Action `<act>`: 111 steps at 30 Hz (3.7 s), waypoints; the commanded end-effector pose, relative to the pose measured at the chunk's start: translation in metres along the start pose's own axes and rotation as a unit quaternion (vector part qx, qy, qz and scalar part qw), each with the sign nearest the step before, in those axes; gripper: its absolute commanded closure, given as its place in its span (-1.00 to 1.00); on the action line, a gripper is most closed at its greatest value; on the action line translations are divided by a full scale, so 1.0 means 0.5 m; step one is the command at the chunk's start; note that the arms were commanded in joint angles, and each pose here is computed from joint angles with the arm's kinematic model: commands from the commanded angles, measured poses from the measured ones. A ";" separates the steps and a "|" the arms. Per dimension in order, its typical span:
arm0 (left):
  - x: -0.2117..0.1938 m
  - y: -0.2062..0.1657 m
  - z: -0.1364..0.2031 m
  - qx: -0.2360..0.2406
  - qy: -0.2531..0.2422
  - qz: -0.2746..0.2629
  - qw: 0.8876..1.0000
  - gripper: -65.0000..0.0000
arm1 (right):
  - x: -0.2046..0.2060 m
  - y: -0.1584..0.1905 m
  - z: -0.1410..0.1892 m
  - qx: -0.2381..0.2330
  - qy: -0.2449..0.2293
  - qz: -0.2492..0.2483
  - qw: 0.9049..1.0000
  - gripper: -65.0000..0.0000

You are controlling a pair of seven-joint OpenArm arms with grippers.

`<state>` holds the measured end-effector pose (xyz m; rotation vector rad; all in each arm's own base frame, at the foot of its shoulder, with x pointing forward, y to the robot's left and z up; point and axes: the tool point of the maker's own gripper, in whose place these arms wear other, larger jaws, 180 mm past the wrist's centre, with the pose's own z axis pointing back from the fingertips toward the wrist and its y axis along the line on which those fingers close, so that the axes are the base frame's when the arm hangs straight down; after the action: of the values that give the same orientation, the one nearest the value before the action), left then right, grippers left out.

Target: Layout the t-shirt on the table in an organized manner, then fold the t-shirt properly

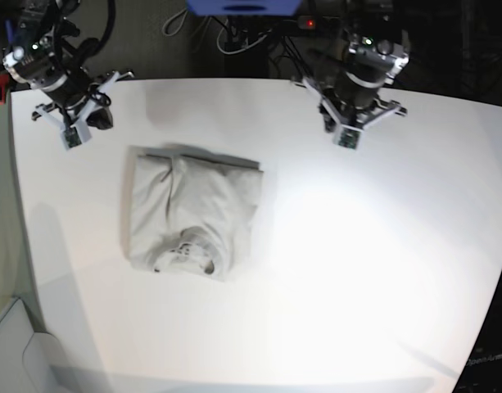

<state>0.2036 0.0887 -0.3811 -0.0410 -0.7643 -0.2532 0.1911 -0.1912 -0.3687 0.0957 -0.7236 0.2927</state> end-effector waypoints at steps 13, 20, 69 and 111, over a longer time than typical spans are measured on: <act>-0.192 -0.174 0.072 -0.107 0.117 0.000 0.987 0.99 | -0.205 -0.035 0.093 -0.036 0.102 -0.061 0.992 1.00; -0.350 -0.175 0.042 -0.135 0.173 -0.021 0.975 0.99 | -0.352 -0.033 0.064 -0.018 0.144 -0.150 0.978 1.00; -0.581 -0.167 0.029 -0.135 0.226 0.111 0.958 1.00 | -0.622 0.011 -0.052 -0.021 0.177 -0.309 0.934 1.00; -0.550 -0.144 0.046 -0.129 0.202 0.096 0.966 1.00 | -0.612 0.058 -0.073 0.014 0.185 -0.293 0.938 1.00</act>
<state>-0.0155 0.0820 -0.5603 -0.2878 -0.3112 -0.1725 -0.0099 -0.2233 -0.6025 0.2678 -0.2825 -0.2505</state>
